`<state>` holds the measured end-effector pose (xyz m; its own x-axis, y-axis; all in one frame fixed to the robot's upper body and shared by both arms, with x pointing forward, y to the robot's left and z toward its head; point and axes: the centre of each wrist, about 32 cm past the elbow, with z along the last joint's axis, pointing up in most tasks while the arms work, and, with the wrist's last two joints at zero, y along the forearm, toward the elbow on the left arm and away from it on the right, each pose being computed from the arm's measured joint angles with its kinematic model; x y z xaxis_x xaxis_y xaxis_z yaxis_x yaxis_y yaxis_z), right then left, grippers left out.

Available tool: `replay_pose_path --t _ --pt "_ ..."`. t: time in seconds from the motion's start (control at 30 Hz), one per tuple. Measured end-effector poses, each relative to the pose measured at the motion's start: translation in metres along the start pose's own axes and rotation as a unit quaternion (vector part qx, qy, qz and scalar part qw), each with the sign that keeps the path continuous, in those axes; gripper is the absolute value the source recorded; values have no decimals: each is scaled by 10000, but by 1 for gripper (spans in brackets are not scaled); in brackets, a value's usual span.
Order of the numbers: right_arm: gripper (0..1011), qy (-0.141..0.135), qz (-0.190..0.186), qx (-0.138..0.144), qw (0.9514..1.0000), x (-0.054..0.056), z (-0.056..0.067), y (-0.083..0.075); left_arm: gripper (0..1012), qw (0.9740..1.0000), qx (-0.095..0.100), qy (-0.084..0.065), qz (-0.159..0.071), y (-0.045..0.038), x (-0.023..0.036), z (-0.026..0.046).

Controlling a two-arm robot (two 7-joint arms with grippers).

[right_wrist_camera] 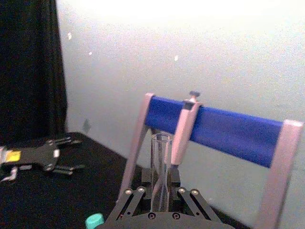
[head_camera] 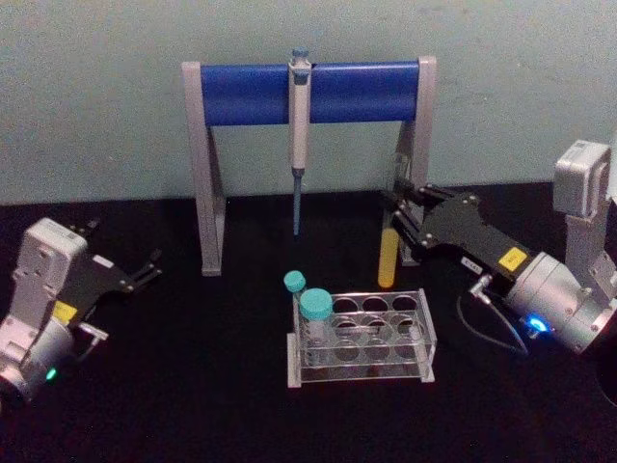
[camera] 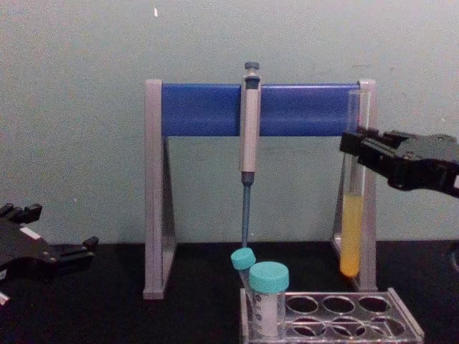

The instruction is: Pick up the test tube from the test tube rack, shake it, then place it back into the test tube rack.

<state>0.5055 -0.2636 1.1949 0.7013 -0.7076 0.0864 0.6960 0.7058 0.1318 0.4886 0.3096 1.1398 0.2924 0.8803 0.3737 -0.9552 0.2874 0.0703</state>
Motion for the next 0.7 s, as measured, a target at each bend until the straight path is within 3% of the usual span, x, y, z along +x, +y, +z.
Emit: replay_pose_path --t 0.4,0.7 --pt "218 -227 -350 29 9991 -37 -53 24 1001 10000 0 0 0 0 0 0" --pt "218 -238 -105 83 9996 -49 -82 98 1001 10000 0 0 0 0 0 0"
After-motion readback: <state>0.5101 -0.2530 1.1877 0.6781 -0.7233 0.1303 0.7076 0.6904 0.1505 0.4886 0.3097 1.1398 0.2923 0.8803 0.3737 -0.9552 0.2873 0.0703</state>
